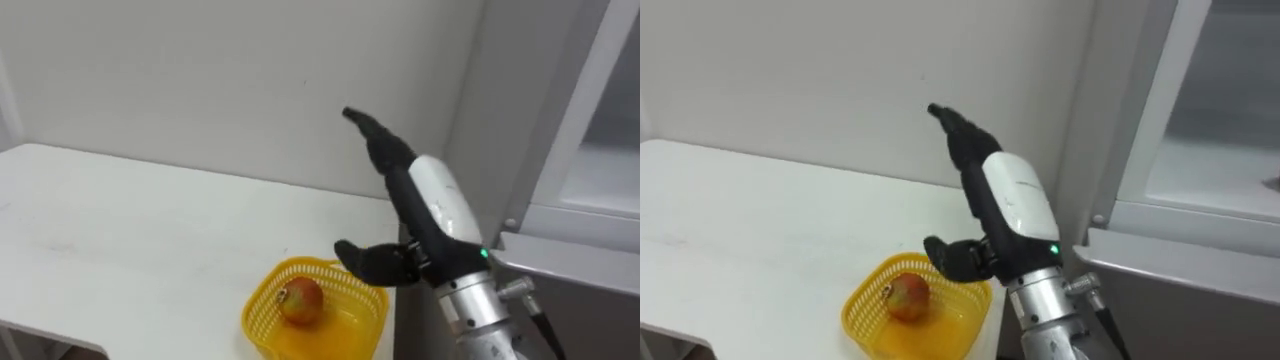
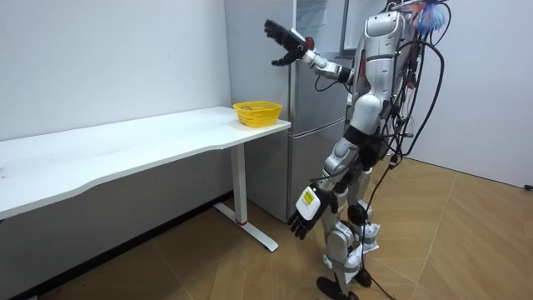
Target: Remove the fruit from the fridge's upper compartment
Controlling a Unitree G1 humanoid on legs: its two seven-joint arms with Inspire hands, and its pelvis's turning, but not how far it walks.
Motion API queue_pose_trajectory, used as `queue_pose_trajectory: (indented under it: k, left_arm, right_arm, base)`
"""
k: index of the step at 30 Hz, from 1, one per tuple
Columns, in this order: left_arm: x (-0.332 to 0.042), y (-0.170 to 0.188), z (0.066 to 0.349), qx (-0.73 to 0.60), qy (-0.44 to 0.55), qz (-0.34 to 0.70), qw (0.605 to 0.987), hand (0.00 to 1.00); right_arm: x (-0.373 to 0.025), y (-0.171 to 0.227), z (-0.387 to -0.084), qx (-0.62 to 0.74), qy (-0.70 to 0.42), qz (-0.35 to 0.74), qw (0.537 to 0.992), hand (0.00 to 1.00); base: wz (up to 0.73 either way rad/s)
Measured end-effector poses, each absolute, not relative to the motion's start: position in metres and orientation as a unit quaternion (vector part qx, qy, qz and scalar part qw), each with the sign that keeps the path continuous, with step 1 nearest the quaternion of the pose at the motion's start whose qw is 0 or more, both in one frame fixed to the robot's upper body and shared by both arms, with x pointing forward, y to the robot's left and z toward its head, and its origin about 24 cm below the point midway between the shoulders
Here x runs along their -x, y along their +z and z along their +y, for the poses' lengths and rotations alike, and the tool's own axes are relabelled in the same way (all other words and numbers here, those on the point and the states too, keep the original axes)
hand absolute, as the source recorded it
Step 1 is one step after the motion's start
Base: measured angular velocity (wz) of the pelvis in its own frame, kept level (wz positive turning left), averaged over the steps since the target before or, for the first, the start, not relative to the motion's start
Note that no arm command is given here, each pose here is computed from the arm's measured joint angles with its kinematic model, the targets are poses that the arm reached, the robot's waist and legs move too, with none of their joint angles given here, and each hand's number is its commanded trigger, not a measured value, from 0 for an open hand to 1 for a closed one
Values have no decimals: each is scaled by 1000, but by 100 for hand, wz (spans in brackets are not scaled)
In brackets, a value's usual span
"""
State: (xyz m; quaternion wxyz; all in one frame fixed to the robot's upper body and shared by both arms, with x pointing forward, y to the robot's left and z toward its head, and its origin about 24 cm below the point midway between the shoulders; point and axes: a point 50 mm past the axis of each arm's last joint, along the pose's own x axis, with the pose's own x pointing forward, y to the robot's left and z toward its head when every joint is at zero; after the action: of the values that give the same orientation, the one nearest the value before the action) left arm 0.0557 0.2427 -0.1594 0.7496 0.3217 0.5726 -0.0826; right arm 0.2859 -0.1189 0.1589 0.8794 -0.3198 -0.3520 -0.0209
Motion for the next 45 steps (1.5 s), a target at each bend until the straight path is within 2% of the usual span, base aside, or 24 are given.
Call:
queue_pose_trajectory:
  k: [5,19,24,32,45]
  left_arm:
    - [-54,-161,238,-326,-72,566,754,0]
    - [-40,-164,237,-326,-64,576,747,0]
    - [-39,-164,237,-311,-51,580,751,0]
    - [-35,-162,248,-312,-36,585,748,0]
    - [-32,-160,257,-288,-22,598,747,0]
  right_arm:
    - [-249,169,-129,250,-71,-402,878,0]
    - [-220,207,-161,198,-199,-506,816,0]
    - [-220,209,-179,183,-223,-493,821,0]
    - [-231,206,-238,161,-311,-441,827,0]
    - [-268,191,-280,154,-362,-333,857,0]
  base:
    - [-13]
    - [-9]
    - [1]
    - [3]
    - [2]
